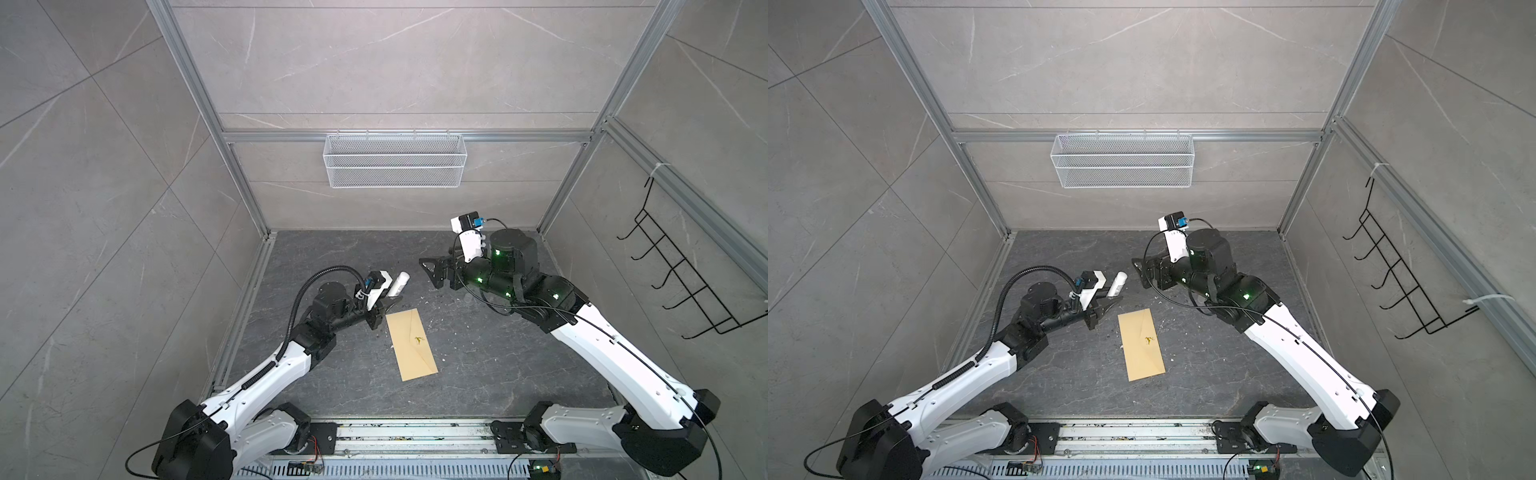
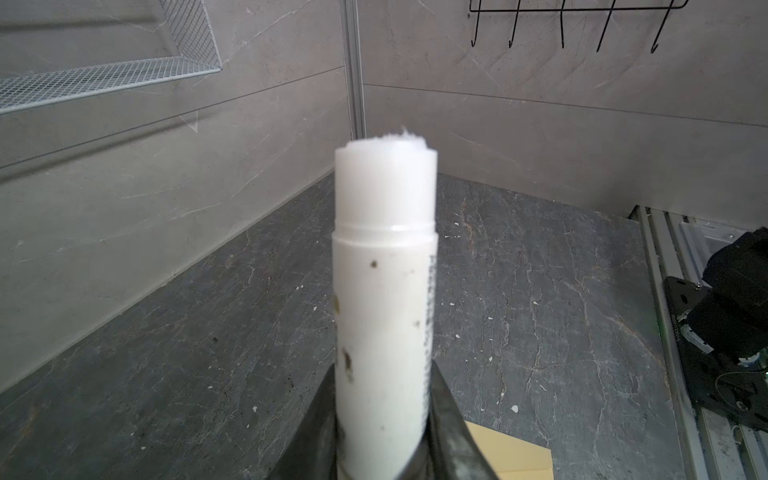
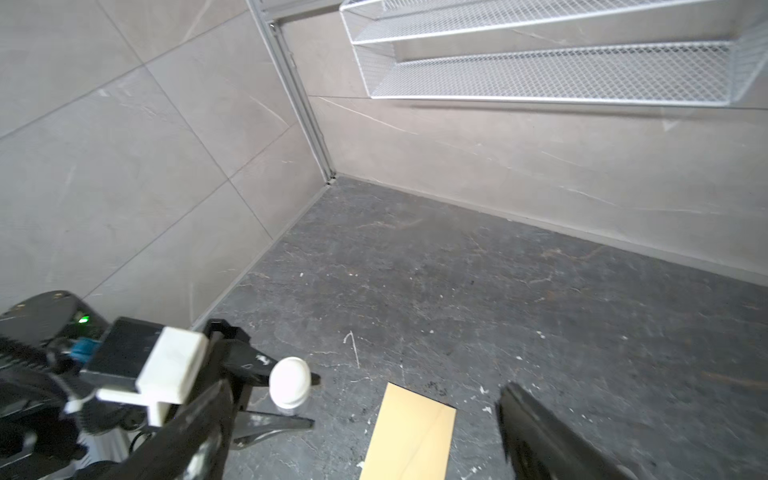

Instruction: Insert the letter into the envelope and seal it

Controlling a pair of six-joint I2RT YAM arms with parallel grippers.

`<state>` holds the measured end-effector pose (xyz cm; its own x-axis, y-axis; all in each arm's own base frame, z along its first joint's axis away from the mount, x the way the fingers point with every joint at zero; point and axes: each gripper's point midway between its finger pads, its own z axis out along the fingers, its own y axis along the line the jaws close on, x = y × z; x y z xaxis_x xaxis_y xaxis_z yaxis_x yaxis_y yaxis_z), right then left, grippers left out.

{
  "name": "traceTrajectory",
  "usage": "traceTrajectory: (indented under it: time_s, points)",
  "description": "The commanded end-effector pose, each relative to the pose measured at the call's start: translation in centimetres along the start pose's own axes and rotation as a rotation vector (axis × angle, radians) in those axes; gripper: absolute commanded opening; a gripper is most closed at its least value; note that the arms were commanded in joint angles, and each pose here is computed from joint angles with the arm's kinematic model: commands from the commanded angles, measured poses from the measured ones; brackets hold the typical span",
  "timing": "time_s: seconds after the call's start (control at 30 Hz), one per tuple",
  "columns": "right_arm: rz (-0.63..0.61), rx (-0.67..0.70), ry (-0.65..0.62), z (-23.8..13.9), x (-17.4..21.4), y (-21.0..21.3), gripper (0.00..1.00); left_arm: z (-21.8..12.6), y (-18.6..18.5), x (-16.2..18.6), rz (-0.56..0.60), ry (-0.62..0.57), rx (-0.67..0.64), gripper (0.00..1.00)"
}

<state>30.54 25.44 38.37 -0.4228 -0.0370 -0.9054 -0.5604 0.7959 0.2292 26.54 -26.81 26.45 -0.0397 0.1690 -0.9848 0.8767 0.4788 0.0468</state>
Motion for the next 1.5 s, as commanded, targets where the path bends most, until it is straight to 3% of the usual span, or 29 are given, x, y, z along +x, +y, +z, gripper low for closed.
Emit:
traceTrajectory:
  time_s: [0.0,0.37,0.7,1.03,1.47]
  points:
    - [-0.007,0.143,0.077,0.8,1.9,-3.3,0.99,-0.8,-0.1,-2.1,-0.041,-0.061,-0.011,0.0]
    - [0.147,0.404,0.295,3.5,7.4,-13.1,0.99,-1.8,-2.4,0.3,0.016,-0.015,0.081,0.0]
    - [0.269,0.516,0.45,5.2,12.9,-20.0,0.86,-1.5,-3.0,1.0,0.005,-0.005,0.123,0.0]
    - [0.304,0.566,0.546,6.1,17.1,-23.4,0.84,-1.7,-3.1,1.1,0.012,0.0,0.118,0.0]
    - [0.294,0.602,0.615,4.9,20.2,-24.4,0.84,-1.5,-2.8,1.5,0.015,-0.008,0.103,0.0]
